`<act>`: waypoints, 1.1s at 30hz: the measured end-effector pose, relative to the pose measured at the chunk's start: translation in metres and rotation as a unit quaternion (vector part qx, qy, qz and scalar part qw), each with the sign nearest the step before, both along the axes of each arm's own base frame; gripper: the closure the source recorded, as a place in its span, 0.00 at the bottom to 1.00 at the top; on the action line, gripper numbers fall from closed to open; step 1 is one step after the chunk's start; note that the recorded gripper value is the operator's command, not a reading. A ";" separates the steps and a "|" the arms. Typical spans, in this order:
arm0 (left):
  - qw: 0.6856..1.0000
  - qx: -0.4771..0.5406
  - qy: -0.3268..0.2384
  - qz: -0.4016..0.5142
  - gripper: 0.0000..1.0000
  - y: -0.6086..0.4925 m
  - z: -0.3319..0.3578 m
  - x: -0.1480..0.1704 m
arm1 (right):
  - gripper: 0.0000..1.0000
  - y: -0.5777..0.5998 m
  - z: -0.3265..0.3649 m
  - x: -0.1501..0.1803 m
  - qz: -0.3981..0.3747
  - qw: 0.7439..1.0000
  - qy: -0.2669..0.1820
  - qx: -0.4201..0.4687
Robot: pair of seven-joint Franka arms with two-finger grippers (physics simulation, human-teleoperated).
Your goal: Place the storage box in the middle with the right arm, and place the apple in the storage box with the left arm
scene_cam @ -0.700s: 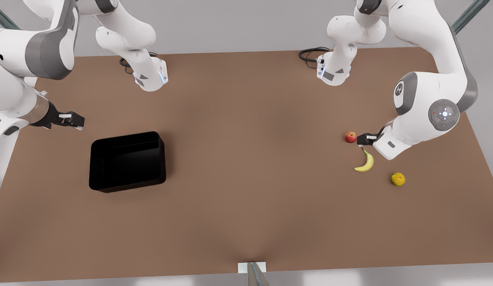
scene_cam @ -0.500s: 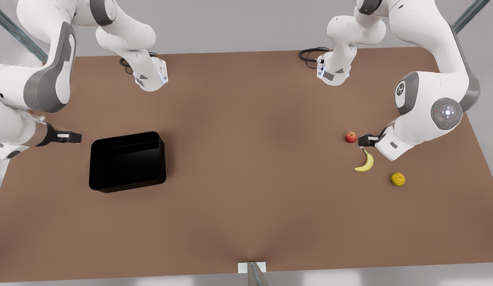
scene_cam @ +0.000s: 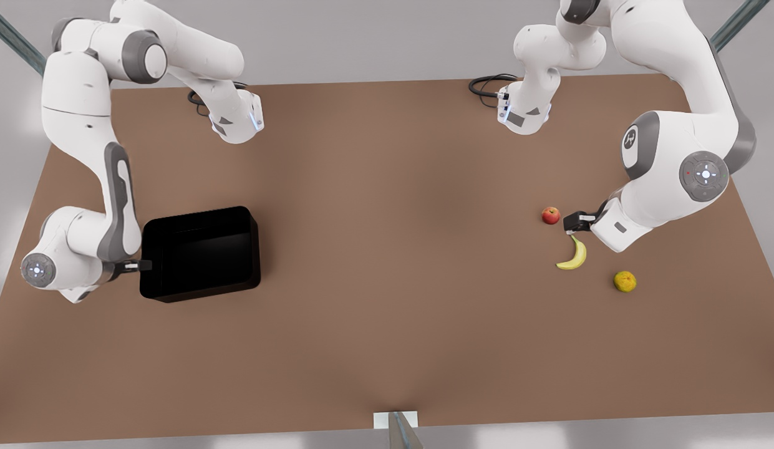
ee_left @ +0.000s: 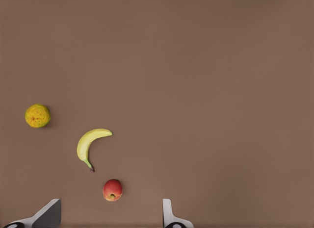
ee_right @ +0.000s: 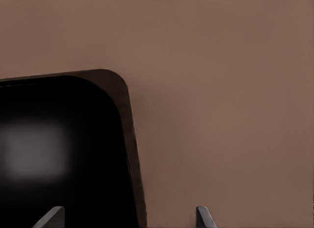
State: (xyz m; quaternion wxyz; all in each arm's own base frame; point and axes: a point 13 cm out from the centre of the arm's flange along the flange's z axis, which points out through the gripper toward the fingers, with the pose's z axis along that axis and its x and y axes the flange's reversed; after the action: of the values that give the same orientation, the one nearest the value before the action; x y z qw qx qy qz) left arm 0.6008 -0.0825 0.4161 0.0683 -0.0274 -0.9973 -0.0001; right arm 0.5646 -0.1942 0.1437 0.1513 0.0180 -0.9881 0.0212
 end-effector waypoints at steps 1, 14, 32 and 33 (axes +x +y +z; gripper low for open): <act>1.000 0.000 0.000 0.000 0.00 0.000 0.000 0.000 | 0.00 -0.005 -0.009 -0.005 0.002 1.000 -0.001 0.000; 1.000 0.000 -0.004 0.001 0.00 0.000 0.004 0.002 | 0.79 -0.002 -0.047 -0.019 0.056 0.998 0.003 0.030; 1.000 0.000 -0.006 0.003 0.00 -0.001 0.006 0.003 | 0.79 0.176 0.040 0.085 0.186 0.979 -0.055 0.069; 1.000 0.000 -0.006 0.003 0.00 -0.001 0.006 0.003 | 0.79 0.212 0.040 0.087 0.193 0.976 -0.056 0.079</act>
State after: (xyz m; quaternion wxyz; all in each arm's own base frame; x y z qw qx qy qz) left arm 0.6035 -0.0835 0.4216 0.0621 -0.0245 -0.9978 0.0002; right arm 0.6520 0.0176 0.1834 0.0869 0.2193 -0.9714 -0.0276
